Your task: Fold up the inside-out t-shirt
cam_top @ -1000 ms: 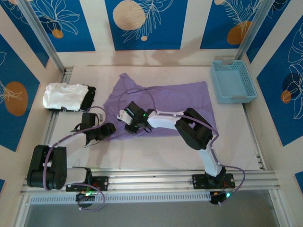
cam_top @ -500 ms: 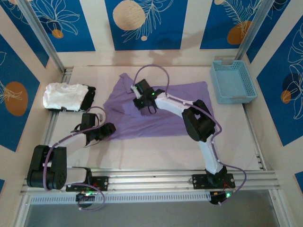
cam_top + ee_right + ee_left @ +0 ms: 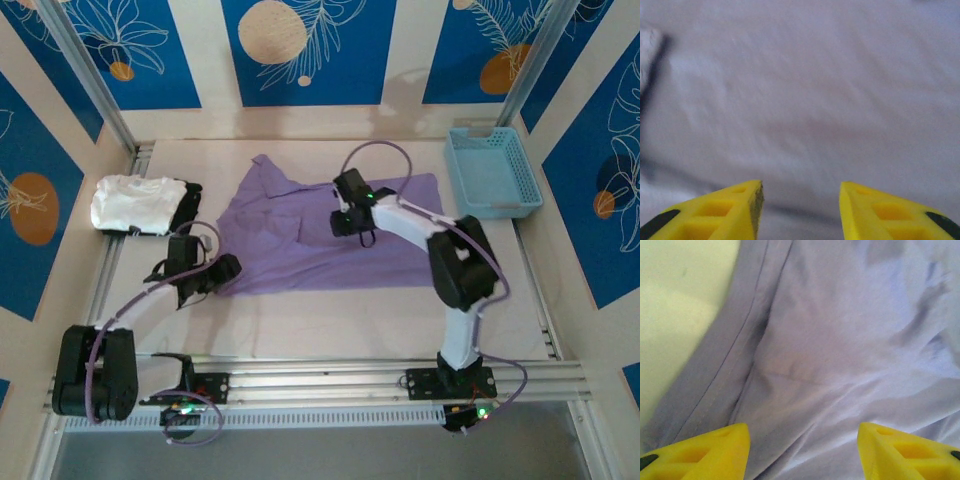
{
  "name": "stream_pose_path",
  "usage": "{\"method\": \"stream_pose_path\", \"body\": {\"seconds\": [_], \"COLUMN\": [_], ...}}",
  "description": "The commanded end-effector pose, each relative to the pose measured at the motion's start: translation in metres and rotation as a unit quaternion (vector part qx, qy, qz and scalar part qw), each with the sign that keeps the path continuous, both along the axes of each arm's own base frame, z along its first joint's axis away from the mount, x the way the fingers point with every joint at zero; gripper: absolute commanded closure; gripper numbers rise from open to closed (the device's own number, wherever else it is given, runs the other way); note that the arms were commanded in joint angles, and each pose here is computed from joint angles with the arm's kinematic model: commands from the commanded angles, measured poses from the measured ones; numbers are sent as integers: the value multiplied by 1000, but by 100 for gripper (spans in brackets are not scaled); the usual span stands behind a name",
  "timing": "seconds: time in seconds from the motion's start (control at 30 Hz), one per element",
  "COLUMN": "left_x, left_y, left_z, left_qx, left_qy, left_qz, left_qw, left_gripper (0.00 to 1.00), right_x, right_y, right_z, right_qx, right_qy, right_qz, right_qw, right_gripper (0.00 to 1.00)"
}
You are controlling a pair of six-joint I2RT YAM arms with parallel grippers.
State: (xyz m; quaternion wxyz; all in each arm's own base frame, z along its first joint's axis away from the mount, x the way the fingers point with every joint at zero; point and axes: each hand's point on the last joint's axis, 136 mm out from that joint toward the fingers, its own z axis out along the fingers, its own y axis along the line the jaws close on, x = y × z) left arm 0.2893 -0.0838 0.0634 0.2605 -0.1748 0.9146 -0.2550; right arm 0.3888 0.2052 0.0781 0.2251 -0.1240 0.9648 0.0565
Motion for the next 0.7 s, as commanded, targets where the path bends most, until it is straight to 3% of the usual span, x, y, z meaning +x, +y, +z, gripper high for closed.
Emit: {"method": "stream_pose_path", "body": {"seconds": [0.0, 0.07, 0.13, 0.4, 0.53, 0.67], "left_x": [16, 24, 32, 54, 43, 9], "left_y": [-11, -26, -39, -66, -62, -53], "left_z": [32, 38, 36, -2, -22, -41], "left_qx": [12, 10, 6, -21, -18, -9], "left_qy": [-48, -59, -56, 3, 34, 70], "left_qz": [-21, -41, -56, -88, -89, -90], "left_qw": [999, 997, 997, 996, 995, 993], "left_gripper": [41, 40, 40, 40, 40, 40], "right_x": [-28, -43, -49, -72, -89, -114], "right_y": [-61, -89, -111, -159, -161, -165], "right_z": [9, 0, -7, -49, -61, -65], "right_qx": [1, 24, 51, 142, 198, 267], "right_qy": [12, 34, 54, 184, 227, 253], "right_qz": [-76, -120, -162, -285, -307, -342], "right_qw": [997, 992, 984, 930, 903, 865], "right_gripper": [42, 32, 29, 27, 29, 33]}}
